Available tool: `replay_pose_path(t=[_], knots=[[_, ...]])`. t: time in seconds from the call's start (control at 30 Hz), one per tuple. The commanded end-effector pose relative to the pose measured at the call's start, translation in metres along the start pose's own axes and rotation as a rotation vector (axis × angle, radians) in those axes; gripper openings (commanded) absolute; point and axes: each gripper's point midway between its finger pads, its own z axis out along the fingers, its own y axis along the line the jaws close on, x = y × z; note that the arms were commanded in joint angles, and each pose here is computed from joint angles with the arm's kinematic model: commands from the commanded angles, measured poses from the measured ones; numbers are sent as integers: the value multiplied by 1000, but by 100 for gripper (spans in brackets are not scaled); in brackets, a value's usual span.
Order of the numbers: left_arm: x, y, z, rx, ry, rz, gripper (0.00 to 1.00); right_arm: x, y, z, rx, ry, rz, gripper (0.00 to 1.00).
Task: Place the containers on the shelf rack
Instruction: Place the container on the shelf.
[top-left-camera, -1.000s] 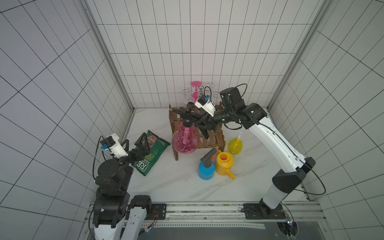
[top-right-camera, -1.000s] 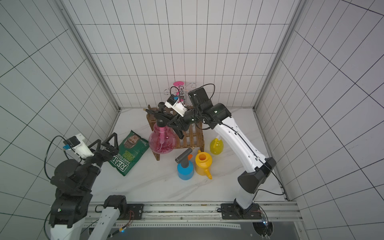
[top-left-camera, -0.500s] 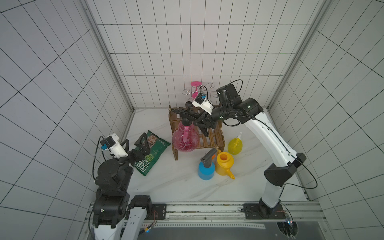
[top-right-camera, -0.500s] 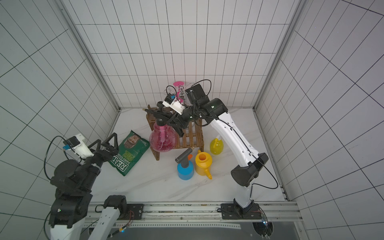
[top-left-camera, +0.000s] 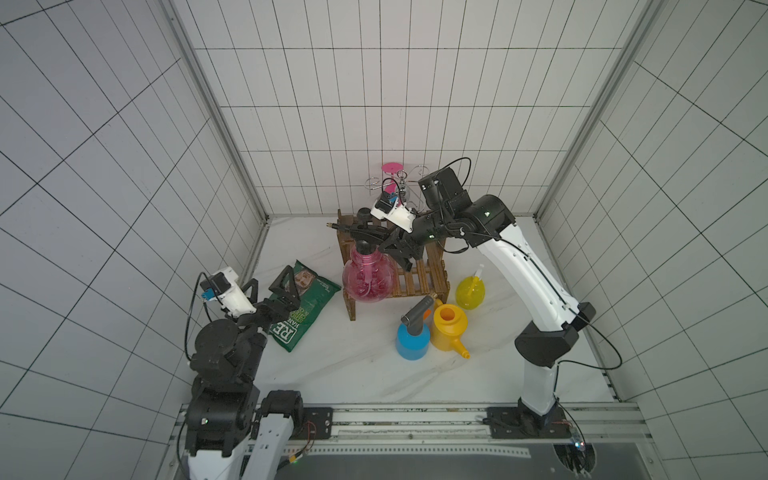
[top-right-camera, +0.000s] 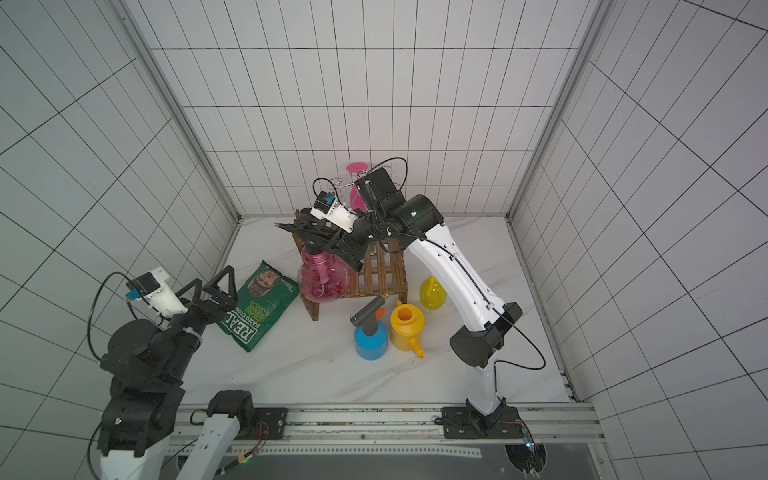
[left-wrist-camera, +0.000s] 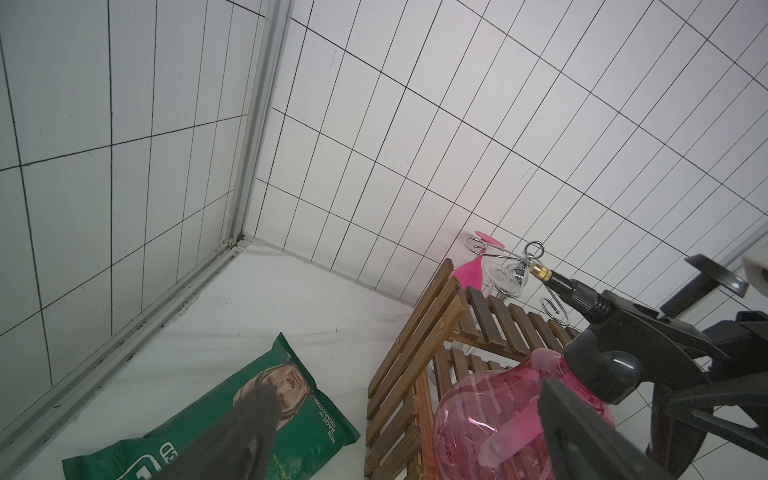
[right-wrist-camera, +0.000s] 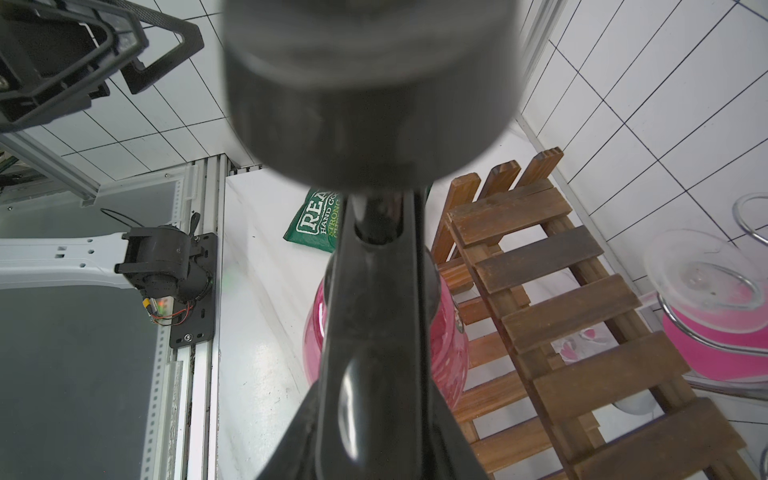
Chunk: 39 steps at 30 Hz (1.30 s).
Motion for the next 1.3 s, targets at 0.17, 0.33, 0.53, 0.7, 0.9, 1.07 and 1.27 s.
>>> replay_pose_path(t=[0.17,0.33,0.53,0.7,0.9,1.07,1.27], knots=[[-6,-7,-6,28,-16,16,99,2,-5,6,28,20,0,47],[-7,-7,-6,28,-17,16,99,-2,-5,6,33,6,2,55],[-7,-8,-6,31,-16,14,99,-5,-5,4,51,0,9,79],[-7,-7,-6,31,-15,16,99,-9,-3,-10,78,-27,21,99],[-6,-8,-6,33,-15,16,99,-15,14,-41,84,-87,12,99],[-4,-11,-6,55,-6,19,99,-9,30,-74,122,-149,1,99],[5,-33,-4,191,32,40,99,15,56,-115,171,-295,-9,99]])
